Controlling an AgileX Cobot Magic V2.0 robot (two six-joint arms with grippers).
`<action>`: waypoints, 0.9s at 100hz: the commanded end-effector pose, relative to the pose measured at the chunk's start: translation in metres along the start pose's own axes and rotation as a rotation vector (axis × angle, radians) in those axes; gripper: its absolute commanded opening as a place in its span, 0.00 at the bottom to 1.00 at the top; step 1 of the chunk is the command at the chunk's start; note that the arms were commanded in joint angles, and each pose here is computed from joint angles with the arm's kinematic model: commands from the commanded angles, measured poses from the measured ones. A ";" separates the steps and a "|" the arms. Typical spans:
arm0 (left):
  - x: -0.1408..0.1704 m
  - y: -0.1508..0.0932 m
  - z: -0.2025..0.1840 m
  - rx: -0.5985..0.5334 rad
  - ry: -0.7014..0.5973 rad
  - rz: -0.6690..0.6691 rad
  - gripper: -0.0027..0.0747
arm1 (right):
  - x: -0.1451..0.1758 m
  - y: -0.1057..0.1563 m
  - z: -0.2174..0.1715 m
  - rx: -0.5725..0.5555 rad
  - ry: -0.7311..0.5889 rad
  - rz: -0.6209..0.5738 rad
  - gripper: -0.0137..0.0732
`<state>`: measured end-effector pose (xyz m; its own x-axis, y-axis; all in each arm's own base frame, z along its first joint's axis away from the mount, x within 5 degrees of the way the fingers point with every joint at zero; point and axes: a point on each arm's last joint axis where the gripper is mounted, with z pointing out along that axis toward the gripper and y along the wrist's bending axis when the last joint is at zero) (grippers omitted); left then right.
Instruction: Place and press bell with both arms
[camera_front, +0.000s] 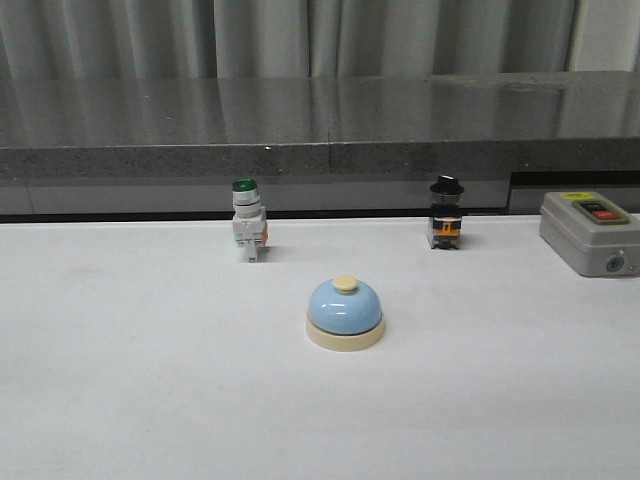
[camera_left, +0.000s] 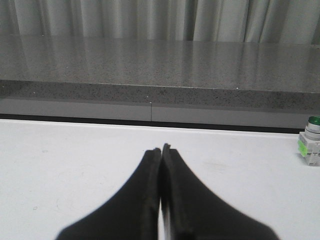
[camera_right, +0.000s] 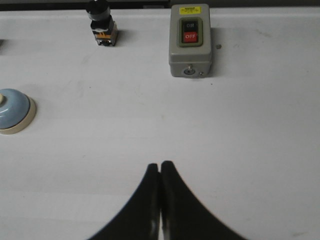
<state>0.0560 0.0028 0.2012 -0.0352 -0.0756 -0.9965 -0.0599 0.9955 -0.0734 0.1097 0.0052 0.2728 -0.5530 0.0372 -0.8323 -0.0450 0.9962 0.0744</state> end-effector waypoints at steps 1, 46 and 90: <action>0.005 0.001 0.000 -0.002 -0.066 -0.014 0.01 | -0.006 0.000 -0.013 0.017 -0.125 -0.008 0.09; 0.005 0.001 0.000 -0.002 -0.066 -0.014 0.01 | 0.027 -0.003 -0.045 0.081 -0.376 0.019 0.09; 0.005 0.001 0.000 -0.002 -0.066 -0.014 0.01 | 0.058 -0.008 -0.041 0.121 -0.648 0.002 0.09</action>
<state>0.0560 0.0028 0.2012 -0.0352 -0.0756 -0.9965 -0.0599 0.9955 -0.0734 0.0457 -0.0036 0.2331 -0.0841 0.0568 -0.9948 0.0728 0.9961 0.0507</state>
